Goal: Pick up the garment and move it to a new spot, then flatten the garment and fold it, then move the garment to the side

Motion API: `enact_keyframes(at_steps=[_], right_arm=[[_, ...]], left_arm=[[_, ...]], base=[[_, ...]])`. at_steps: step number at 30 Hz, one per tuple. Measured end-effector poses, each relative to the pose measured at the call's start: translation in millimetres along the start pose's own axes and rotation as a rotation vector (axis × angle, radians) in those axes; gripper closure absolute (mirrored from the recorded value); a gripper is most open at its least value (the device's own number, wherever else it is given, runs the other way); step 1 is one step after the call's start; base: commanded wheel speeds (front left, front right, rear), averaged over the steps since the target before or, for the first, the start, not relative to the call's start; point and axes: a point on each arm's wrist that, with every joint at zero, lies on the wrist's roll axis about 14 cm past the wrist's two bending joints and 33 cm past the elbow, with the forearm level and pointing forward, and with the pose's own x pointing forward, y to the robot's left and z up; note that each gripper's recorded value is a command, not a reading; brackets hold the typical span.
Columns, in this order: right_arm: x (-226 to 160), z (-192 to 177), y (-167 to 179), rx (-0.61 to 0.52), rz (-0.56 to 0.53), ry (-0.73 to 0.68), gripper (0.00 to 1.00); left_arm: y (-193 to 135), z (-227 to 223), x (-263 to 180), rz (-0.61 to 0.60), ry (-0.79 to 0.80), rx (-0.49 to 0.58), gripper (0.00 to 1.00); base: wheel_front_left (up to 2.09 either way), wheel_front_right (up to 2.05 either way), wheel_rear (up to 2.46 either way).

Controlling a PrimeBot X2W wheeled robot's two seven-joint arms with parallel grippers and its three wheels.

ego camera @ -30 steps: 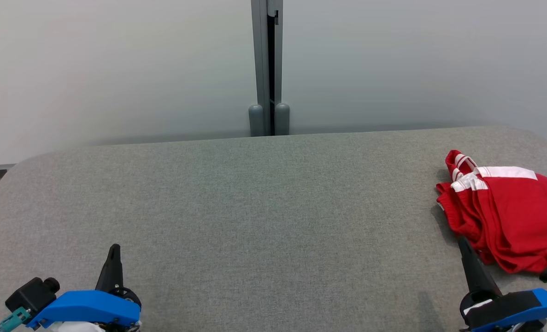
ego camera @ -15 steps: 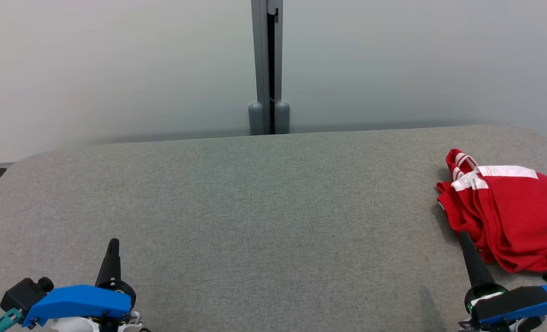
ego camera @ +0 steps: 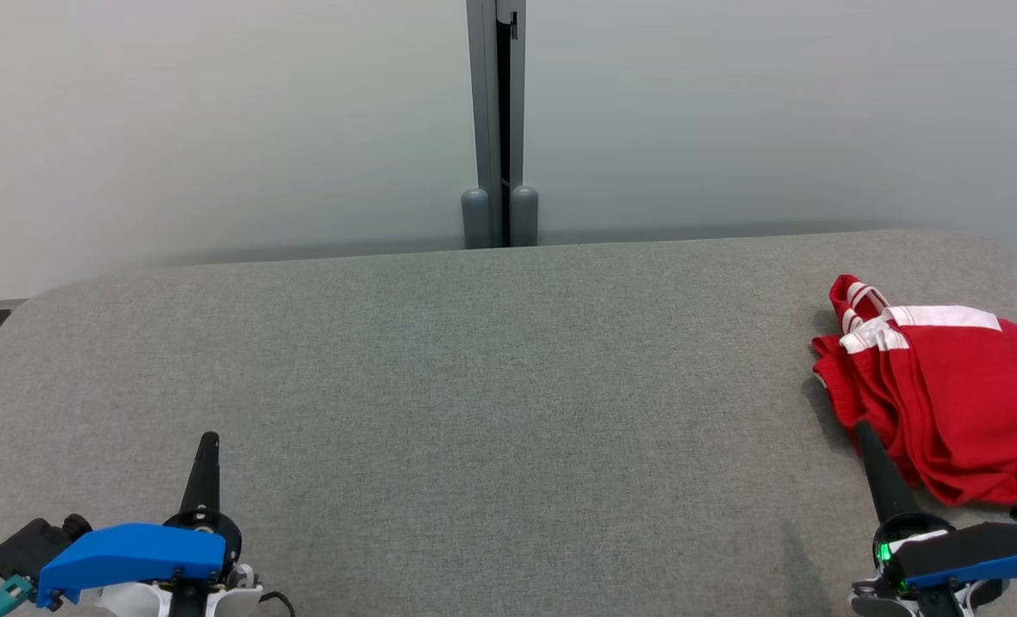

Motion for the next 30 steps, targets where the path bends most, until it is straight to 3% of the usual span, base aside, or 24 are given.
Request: enact_keyframes(at_steps=[30], right_arm=[[10,4,0,0.265,0.012,-0.024,1.00]], left_arm=[[-13,7,6,-0.063,-0.024,-0.267,1.00]], base=[[0.00,0.00,0.00]])
